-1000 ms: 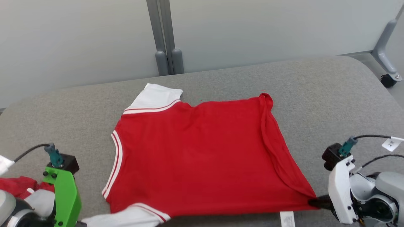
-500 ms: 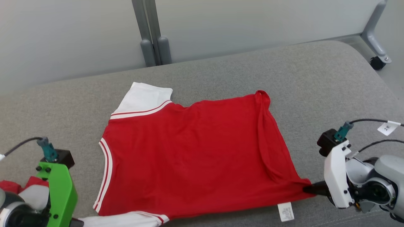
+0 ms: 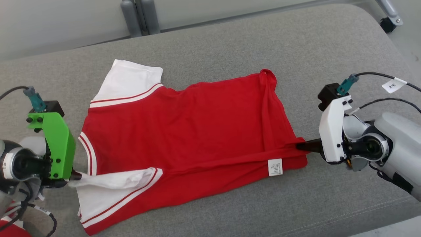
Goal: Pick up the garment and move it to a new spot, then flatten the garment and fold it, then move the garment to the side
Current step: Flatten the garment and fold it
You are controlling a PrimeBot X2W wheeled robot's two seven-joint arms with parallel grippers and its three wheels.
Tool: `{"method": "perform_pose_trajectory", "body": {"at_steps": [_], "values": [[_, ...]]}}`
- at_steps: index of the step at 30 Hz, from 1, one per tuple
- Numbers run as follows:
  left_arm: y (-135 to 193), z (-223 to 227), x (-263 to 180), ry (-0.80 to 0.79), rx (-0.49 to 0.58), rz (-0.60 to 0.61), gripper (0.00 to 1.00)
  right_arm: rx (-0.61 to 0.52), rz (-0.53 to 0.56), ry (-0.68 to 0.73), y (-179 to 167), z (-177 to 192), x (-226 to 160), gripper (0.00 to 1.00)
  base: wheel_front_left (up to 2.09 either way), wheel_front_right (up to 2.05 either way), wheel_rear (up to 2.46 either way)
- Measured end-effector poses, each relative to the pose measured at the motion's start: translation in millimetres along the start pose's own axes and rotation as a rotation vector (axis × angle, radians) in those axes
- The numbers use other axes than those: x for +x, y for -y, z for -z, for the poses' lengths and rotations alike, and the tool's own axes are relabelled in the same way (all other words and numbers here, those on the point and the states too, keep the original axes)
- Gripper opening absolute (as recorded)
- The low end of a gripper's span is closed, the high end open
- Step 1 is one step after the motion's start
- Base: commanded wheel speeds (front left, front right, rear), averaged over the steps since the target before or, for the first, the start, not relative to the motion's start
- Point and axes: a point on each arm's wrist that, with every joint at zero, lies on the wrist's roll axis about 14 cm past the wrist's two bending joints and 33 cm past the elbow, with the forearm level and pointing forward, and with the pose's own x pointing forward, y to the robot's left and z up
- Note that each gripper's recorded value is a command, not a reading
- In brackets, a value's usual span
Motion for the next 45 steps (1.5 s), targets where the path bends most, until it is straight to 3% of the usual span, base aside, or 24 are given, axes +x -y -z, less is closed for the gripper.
{"method": "perform_pose_trajectory", "body": {"at_steps": [3,4,5,6,7,12,19,24,31,35,40,45], "values": [[-4,-18,13,0.019,-0.016,0.002,0.01,0.012,0.013,-0.006,5,-5,8,0.03,0.00,0.00,0.00],[-3,-23,18,0.026,-0.025,0.012,0.44,0.020,0.017,-0.002,6,-7,10,0.25,0.00,0.00,0.00],[-1,-26,22,0.029,-0.026,0.022,1.00,0.028,0.019,0.013,8,-10,11,0.43,0.00,0.00,0.00],[0,-29,27,0.033,-0.026,0.028,1.00,0.037,0.022,0.031,9,-12,11,0.80,0.00,0.00,0.00],[-1,-32,30,0.044,-0.024,0.031,1.00,0.043,0.024,0.049,9,-14,11,1.00,0.00,0.00,0.00],[3,-48,22,0.170,0.028,0.044,1.00,0.036,0.036,0.252,10,-45,-7,1.00,0.00,0.00,0.00],[17,-73,-20,0.615,0.091,0.058,1.00,-0.055,0.092,0.690,12,-81,-61,1.00,0.00,0.00,0.00],[9,-74,-66,0.994,0.044,-0.025,1.00,-0.101,0.171,1.002,23,-81,-99,1.00,0.00,0.00,0.00],[-3,-42,-101,1.346,-0.029,-0.146,1.00,-0.070,0.214,1.195,18,-71,-119,1.00,0.00,0.00,0.00],[-16,-24,-108,1.477,-0.068,-0.233,1.00,-0.100,0.260,1.199,8,-44,-107,1.00,0.00,0.00,0.00],[-15,-2,-95,1.514,-0.145,-0.238,1.00,-0.065,0.312,1.171,8,-12,-94,1.00,0.00,0.00,0.00],[-7,11,-77,1.486,-0.140,-0.235,1.00,-0.032,0.326,1.127,6,6,-77,1.00,0.00,0.00,0.00]]}}
